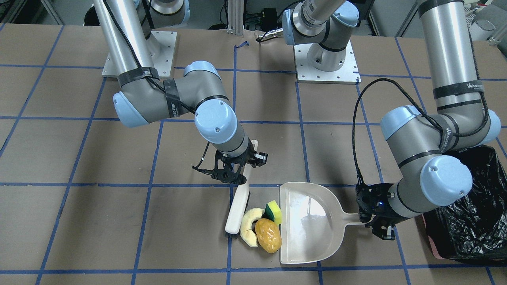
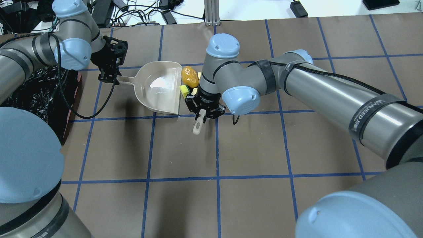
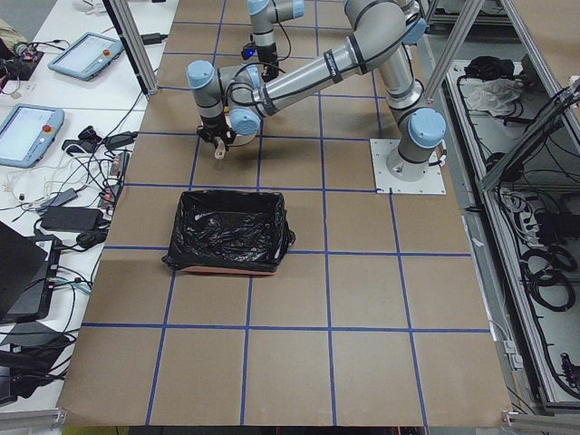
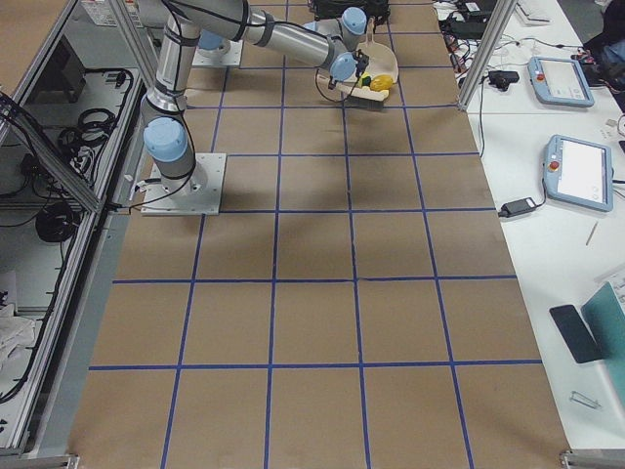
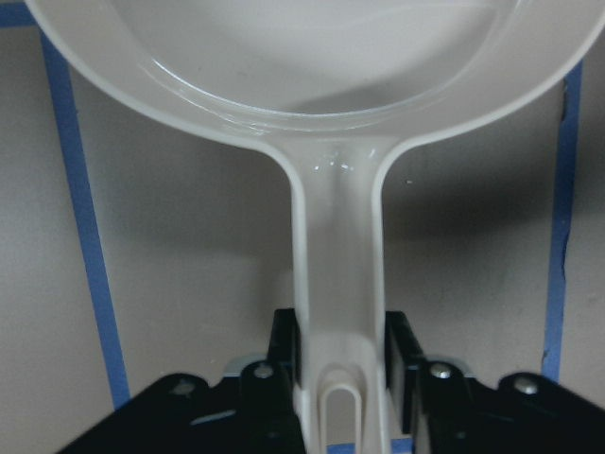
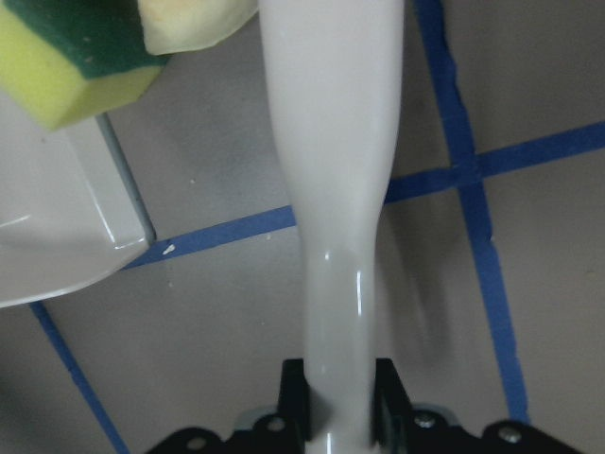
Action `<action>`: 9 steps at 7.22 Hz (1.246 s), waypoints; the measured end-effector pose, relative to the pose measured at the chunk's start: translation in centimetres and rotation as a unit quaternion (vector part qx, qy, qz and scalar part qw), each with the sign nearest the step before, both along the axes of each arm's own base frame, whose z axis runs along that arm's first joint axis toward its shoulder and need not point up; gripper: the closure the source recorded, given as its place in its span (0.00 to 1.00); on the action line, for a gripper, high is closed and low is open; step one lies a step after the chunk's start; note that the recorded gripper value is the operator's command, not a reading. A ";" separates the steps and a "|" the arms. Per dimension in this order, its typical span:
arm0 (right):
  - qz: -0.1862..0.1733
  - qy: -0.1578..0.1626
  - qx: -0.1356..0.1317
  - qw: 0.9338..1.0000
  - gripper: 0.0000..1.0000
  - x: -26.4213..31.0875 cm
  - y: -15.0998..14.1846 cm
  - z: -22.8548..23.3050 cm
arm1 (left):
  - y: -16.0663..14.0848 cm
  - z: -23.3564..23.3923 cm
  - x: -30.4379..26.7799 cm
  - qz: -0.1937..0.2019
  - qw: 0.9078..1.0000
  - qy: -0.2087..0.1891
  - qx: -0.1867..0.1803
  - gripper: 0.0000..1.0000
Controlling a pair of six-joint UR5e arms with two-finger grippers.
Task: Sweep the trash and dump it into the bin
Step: 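Sweep the sponge, potato and banana into the dustpan with the right gripper's brush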
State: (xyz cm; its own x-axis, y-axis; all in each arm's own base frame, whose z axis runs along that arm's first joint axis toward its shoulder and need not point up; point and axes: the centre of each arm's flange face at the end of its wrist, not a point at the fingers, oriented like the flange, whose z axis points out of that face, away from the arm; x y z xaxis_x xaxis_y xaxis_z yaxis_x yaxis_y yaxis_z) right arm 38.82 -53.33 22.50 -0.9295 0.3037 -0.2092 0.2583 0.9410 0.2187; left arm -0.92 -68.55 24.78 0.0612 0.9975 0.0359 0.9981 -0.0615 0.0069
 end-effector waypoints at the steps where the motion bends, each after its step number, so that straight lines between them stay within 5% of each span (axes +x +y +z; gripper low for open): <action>1: -0.005 -0.005 0.000 1.000 1.00 1.4 0.2 0.1 | 0.0 0.0 0.0 0.000 1.000 0.000 0.000 0.60; 9: -0.038 -0.065 -0.012 0.997 1.00 9.6 -0.8 1.1 | 0.0 -0.1 0.0 0.000 1.000 0.001 0.001 0.60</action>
State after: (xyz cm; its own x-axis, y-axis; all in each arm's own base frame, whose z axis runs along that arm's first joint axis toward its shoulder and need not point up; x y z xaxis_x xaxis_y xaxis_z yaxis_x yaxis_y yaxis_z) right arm 48.44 -54.12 23.58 -0.8687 0.3657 -0.3341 0.2999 0.9251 0.2328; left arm -0.94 -68.51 24.71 0.0620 0.9974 0.0370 0.9981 -0.0622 0.0050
